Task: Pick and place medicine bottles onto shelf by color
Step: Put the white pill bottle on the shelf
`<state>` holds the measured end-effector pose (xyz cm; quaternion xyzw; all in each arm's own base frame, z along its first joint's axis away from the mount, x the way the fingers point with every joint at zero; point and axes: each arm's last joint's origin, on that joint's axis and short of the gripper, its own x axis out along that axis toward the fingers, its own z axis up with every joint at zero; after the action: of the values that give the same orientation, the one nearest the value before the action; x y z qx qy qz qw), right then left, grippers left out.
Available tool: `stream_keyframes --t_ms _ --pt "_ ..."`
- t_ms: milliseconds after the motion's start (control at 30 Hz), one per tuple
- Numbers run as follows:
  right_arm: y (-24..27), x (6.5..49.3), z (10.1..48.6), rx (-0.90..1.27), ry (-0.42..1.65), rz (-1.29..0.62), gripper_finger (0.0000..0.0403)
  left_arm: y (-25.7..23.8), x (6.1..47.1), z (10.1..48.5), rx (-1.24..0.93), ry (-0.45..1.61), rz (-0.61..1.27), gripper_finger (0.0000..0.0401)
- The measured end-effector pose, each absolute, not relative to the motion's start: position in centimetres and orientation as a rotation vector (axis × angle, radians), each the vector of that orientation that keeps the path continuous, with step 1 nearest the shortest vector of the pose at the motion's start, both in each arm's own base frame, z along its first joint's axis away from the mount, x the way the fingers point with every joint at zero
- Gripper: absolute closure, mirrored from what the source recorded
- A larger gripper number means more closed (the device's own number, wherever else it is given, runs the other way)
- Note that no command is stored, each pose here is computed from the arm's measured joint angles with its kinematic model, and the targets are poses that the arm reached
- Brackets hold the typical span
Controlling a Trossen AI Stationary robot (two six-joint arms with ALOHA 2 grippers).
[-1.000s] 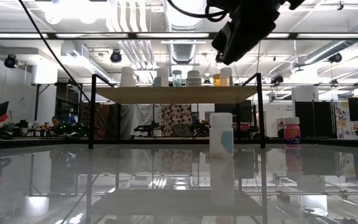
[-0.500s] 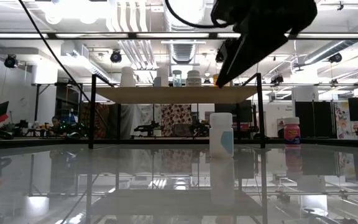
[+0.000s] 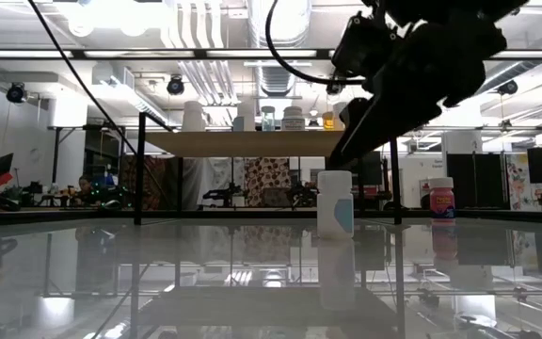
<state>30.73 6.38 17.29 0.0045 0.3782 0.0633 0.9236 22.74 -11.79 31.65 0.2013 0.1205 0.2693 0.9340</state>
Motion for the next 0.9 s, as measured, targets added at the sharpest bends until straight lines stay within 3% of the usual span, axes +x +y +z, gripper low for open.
stream_keyframes --t_ms 900 --pt "5.9 29.3 15.0 -0.002 0.631 0.084 0.0149 -11.8 22.7 31.7 0.412 0.247 0.551 0.0206"
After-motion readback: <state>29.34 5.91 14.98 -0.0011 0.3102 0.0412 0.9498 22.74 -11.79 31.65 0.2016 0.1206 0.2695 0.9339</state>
